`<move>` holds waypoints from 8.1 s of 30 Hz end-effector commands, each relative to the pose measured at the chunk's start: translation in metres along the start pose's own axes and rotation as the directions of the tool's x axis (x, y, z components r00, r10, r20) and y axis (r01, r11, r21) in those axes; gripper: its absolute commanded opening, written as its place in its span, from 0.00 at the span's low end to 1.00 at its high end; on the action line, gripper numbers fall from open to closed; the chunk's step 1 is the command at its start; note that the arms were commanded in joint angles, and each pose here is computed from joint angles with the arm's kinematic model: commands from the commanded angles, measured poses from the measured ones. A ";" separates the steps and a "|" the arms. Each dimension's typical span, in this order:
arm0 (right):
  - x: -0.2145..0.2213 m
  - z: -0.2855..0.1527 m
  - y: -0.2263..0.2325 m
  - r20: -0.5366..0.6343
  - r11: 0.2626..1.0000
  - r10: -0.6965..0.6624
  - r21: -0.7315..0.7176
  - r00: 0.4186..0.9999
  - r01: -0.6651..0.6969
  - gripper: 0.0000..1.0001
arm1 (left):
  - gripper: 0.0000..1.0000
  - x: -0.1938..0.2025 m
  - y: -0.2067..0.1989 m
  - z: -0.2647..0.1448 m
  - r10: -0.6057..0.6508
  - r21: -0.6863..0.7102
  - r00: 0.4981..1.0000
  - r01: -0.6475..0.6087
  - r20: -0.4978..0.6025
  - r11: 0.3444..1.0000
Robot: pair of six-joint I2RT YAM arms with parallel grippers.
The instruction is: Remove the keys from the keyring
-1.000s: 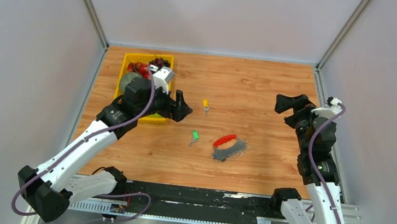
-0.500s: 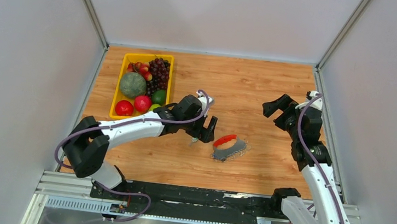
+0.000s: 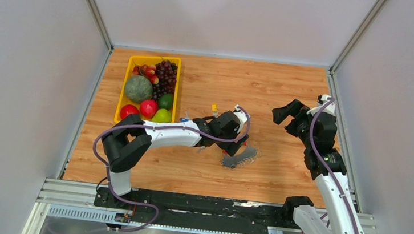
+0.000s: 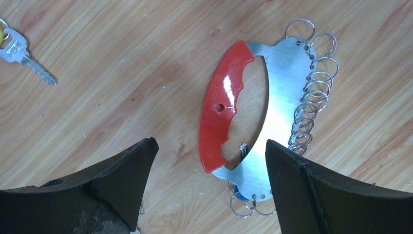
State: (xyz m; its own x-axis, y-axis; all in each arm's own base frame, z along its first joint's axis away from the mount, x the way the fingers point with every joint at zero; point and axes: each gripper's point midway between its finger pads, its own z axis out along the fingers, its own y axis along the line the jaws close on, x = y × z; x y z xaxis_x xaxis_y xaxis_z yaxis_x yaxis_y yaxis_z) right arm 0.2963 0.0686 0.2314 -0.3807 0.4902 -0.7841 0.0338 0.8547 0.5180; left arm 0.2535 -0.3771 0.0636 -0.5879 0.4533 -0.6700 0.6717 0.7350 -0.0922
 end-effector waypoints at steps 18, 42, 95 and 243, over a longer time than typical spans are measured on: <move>-0.018 -0.022 0.026 0.066 0.993 0.004 -0.116 0.998 0.003 1.00 | 0.02 0.024 0.007 0.038 0.070 -0.073 0.996 -0.074 -0.060 0.995; 0.054 -0.044 0.093 -0.160 0.762 -0.213 -0.645 0.964 0.061 0.99 | 0.00 -0.091 0.045 -0.126 -0.089 -0.130 0.909 0.154 0.407 0.979; 0.011 -0.062 0.199 0.079 0.691 -0.099 -0.712 0.992 0.126 0.00 | 0.95 -0.031 0.025 -0.219 -0.197 0.237 0.710 0.044 0.676 0.971; 0.132 -0.130 0.199 0.208 0.124 -0.434 -0.950 0.877 0.287 0.46 | 0.00 -0.081 -0.059 -0.263 0.302 0.346 0.808 -0.511 0.506 0.787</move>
State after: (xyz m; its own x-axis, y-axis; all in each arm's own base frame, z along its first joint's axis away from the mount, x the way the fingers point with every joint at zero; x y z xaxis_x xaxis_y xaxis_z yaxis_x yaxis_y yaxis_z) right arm 0.1371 0.2811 0.2492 -0.2486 0.0614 -0.9667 -0.9606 0.1123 0.2542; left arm 0.1462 -0.3225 0.2808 -0.1347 0.4184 -0.8982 0.9775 0.2045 -0.0514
